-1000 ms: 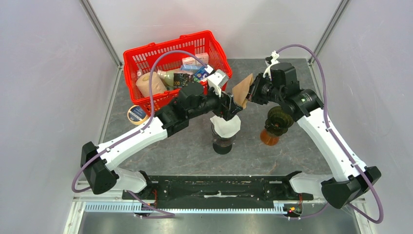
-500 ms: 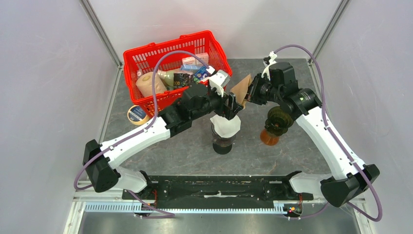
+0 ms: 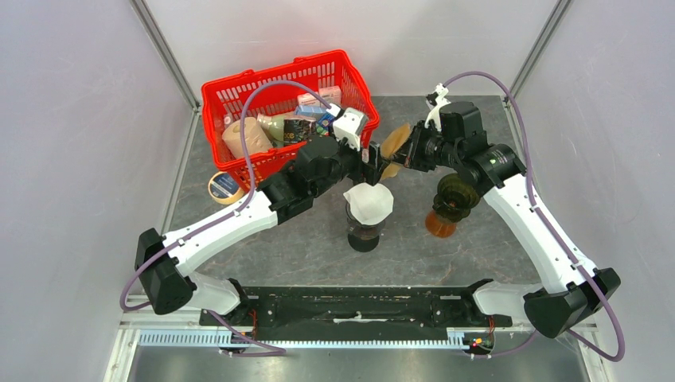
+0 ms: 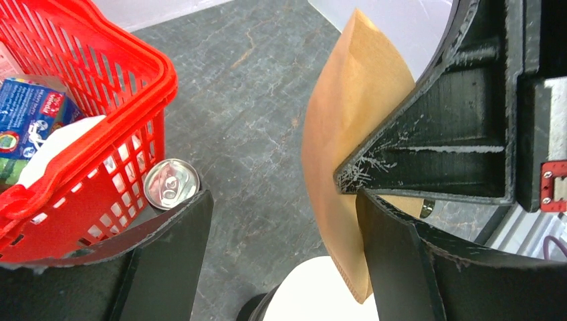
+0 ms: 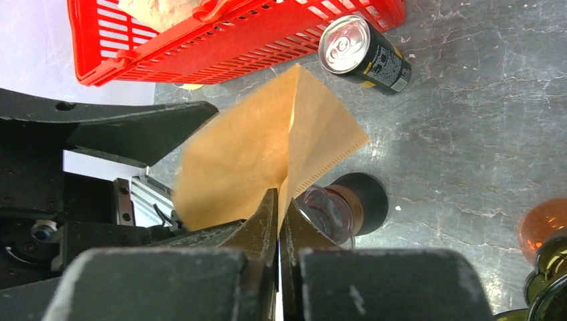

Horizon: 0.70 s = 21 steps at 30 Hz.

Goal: Place the coffee filter in the dripper

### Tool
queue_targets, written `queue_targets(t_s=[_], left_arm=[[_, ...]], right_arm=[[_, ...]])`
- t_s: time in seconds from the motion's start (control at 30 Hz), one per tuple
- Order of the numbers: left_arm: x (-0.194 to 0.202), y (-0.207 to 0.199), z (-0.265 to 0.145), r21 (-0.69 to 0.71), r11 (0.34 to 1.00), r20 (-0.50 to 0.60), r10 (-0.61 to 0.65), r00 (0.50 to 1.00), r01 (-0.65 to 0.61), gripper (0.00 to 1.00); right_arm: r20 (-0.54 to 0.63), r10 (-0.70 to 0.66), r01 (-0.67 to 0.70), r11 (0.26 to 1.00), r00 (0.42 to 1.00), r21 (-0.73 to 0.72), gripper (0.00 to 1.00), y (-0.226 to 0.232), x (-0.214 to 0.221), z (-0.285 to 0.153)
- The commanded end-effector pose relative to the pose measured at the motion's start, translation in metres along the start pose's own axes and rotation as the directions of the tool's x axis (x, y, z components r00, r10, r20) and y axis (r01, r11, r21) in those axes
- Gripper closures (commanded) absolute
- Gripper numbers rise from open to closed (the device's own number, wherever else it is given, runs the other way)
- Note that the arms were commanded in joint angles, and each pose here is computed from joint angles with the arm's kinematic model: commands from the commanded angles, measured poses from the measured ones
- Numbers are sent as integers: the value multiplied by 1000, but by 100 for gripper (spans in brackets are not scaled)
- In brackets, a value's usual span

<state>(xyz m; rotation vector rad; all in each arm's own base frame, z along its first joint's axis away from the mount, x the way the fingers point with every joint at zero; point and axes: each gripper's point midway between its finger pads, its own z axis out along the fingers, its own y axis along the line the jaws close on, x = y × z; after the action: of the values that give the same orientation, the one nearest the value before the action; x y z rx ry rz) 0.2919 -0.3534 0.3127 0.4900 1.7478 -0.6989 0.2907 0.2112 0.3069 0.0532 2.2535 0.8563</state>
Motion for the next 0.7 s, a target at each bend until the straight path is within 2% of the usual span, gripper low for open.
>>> queue_targets(t_s=[0.0, 0.37, 0.53, 0.67], left_arm=[[-39, -3, -7, -10, 998, 126, -57, 990, 58, 15], [-32, -7, 5, -5, 997, 83, -73, 994, 74, 18], [-30, -9, 7, 2, 998, 70, -69, 995, 69, 33], [-29, -10, 8, 8, 998, 65, -67, 996, 66, 40]], right_arm=[[17, -90, 90, 996, 996, -12, 100, 5, -5, -5], [19, -230, 230, 972, 973, -38, 100, 16, 5, -10], [52, -248, 249, 968, 967, -28, 100, 16, 1, -14], [54, -252, 254, 966, 966, -42, 100, 19, 2, -17]])
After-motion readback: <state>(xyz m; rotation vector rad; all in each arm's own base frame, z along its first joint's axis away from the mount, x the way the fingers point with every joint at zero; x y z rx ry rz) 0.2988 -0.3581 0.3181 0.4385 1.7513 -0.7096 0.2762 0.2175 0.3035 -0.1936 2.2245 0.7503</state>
